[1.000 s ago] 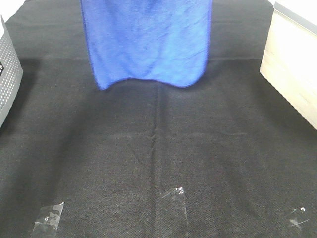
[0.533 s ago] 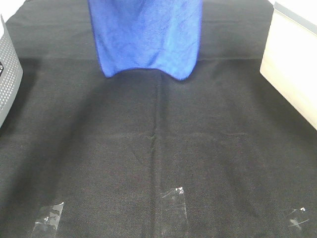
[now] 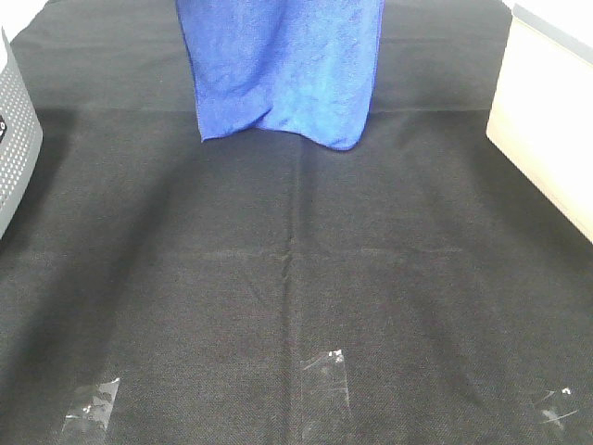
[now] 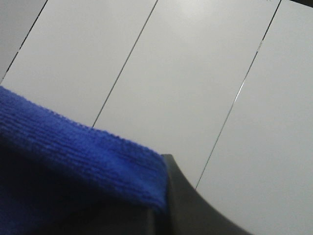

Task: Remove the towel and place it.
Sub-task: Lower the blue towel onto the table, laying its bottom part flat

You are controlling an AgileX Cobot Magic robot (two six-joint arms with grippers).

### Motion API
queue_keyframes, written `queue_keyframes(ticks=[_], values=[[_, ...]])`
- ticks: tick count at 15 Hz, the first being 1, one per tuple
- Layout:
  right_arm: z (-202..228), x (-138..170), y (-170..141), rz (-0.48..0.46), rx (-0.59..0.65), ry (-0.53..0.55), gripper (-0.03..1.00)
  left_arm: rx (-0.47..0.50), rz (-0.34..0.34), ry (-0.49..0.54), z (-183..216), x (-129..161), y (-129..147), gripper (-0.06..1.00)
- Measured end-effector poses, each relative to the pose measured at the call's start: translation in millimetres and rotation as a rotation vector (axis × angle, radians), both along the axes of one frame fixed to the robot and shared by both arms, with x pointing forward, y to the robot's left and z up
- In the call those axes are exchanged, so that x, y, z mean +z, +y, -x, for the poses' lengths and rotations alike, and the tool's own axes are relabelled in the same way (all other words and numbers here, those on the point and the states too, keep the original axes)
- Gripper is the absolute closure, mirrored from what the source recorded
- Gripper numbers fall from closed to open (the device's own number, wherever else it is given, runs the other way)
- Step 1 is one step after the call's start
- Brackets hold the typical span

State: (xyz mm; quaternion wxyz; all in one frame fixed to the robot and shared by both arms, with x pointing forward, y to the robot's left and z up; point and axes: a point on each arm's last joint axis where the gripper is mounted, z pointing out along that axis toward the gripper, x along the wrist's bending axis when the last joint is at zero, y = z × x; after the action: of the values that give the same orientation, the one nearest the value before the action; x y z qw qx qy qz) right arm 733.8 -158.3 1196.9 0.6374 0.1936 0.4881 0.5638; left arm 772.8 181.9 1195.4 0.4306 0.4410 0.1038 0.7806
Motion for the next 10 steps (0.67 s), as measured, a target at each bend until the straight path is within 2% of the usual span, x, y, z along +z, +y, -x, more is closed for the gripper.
queue_keyframes(ticks=[4, 7, 10], values=[[-3.3, -6.5, -0.5, -0.05, 0.017, 0.1, 0.96, -0.009, 0.011, 0.105, -4.8, -7.5, -1.6, 0.94], [-7.9, -18.5, -1.8, -0.112, 0.022, 0.265, 0.96, -0.041, 0.056, 0.252, -9.1, -18.1, -6.6, 0.94], [-7.2, -28.9, -5.9, -0.164, -0.012, 0.482, 0.96, -0.04, 0.051, 0.455, -7.4, -26.5, -16.8, 0.94]])
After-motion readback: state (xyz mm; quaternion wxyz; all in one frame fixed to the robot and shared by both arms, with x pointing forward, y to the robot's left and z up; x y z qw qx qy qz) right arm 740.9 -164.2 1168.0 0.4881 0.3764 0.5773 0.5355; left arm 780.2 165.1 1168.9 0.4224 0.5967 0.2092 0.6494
